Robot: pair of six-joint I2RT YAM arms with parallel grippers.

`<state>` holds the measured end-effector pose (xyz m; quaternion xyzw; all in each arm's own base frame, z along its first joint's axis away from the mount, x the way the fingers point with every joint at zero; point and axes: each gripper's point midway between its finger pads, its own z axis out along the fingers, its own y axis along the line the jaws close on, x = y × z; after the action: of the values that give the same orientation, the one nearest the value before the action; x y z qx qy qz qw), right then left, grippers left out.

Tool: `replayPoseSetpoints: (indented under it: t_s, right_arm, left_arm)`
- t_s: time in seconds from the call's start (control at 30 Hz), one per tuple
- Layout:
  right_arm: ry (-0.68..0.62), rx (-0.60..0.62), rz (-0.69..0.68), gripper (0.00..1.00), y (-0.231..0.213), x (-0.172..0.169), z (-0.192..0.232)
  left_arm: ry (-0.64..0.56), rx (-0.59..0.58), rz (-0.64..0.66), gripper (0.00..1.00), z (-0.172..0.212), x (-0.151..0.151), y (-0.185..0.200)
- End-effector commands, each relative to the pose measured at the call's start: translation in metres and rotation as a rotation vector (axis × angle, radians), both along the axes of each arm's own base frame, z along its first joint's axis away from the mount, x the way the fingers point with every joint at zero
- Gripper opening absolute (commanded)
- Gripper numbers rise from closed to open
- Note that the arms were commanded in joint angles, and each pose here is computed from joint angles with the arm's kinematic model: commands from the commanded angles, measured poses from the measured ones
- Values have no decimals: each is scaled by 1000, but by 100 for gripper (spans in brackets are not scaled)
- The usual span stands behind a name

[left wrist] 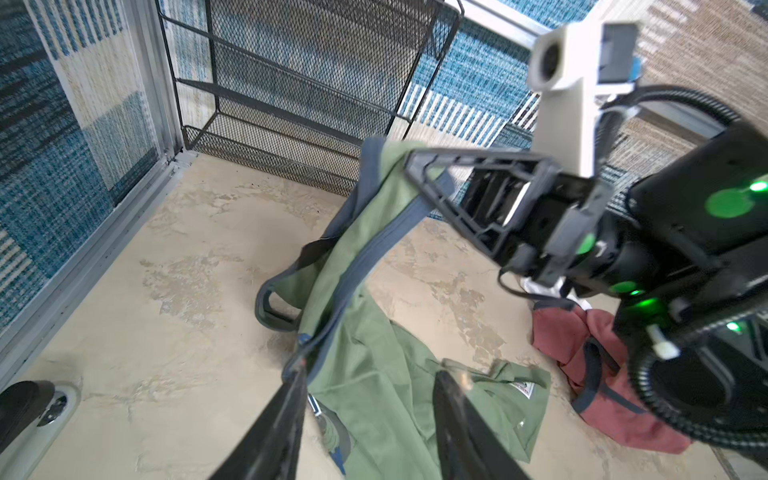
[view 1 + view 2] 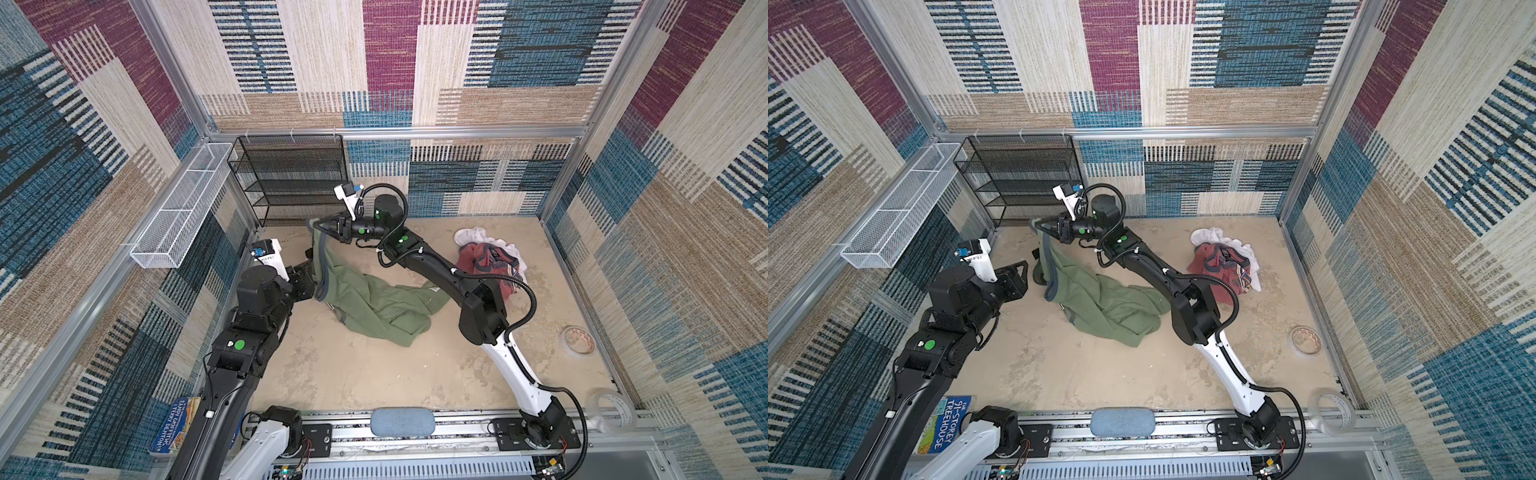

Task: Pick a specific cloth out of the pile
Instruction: 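Swing the held green shirt toward the left gripper and lower it onto the table, then release the green shirt with the right gripper while the left gripper reaches toward it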

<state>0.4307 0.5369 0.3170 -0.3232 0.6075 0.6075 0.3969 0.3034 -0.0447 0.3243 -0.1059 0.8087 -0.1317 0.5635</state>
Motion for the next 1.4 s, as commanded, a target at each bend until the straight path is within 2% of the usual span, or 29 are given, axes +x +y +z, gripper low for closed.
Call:
replayPoseSetpoints:
  t_s: [0.0, 0.23, 0.37, 0.5, 0.77, 0.9, 0.97, 1.17, 1.37]
  right_arm:
    - [-31, -6, -69, 22, -5, 2, -12]
    - [14, -72, -168, 60, -28, -2, -68]
    - [-13, -92, -251, 74, -51, -10, -70]
    - [-26, -136, -303, 80, -70, -18, -75]
    - [-12, -270, -410, 88, -95, -17, -93]
    - [44, -467, -514, 89, -107, 3, -121]
    - [58, -499, -524, 89, -112, 1, -127]
    - [111, -459, -560, 89, -144, -18, -125]
    - [158, -349, -663, 89, -210, -33, -92]
  left_arm:
    - [-13, -14, -38, 52, 4, 5, -8]
    - [22, -21, -72, 52, -9, 16, -17]
    - [44, -35, -98, 51, -16, 28, -25]
    - [58, -46, -127, 50, -22, 40, -38]
    - [85, -17, -204, 51, -32, 55, -73]
    - [84, 1, -190, 51, -35, 59, -76]
    - [83, 6, -191, 51, -35, 61, -76]
    - [132, -1, -275, 51, -49, 66, -105]
    - [176, 39, -397, 52, -72, 69, -152]
